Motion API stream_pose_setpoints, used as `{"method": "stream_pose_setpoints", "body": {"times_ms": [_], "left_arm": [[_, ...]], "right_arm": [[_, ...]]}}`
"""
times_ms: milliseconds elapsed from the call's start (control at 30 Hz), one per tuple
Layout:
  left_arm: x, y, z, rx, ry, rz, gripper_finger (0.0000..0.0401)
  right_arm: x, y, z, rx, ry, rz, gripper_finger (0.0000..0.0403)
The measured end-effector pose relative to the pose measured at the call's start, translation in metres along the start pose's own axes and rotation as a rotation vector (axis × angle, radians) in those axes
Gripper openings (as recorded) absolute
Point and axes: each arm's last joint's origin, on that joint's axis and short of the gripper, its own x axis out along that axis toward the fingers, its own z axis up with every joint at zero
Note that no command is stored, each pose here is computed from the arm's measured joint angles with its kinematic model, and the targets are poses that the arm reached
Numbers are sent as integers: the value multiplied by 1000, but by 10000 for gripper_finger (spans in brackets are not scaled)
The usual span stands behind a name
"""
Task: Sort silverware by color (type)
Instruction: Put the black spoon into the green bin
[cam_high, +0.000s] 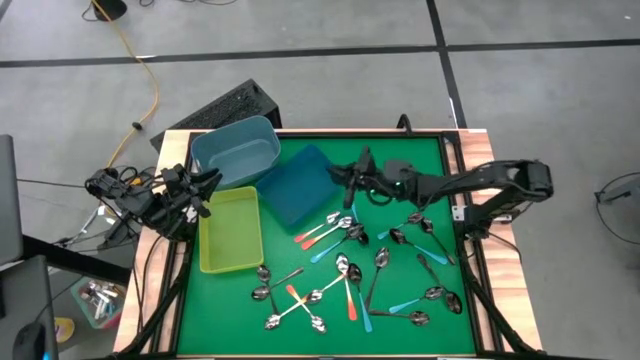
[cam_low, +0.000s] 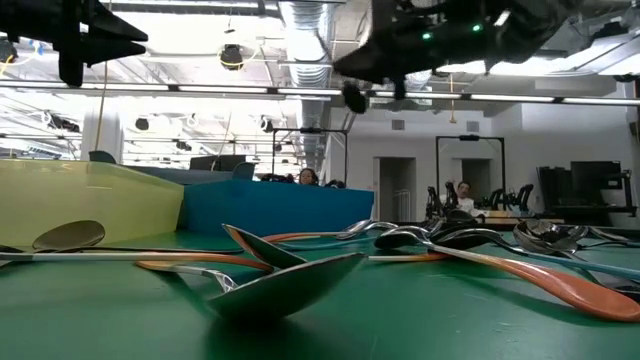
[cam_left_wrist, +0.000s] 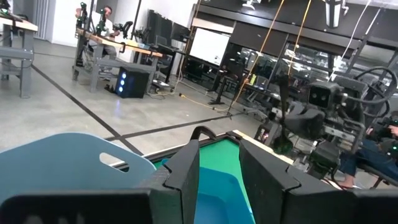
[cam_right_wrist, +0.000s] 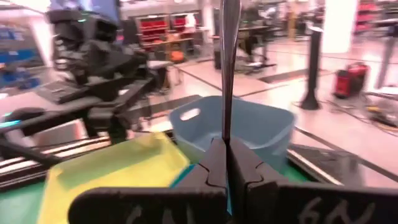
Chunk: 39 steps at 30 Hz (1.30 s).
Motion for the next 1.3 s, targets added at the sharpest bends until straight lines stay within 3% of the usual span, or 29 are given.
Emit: {"method": "stream_pose_setpoints", "body": {"times_ms": [467, 600, 833, 1000, 1300], "left_arm": [[0, 1, 0, 6, -6, 24, 101], [0, 1, 0, 6, -8, 30, 101], [0, 2, 4, -16, -24, 55, 101], [-3, 3, 23, -27, -40, 31, 100], [-9, 5, 54, 1, -65, -78, 100]], "right_arm": [[118, 42, -7, -150, 49, 359, 10], [145, 57, -7, -245, 69, 447, 10], [173, 77, -8, -401, 109, 551, 10], [185, 81, -9, -466, 73, 607, 10], [211, 84, -20, -425, 43, 665, 9]]}}
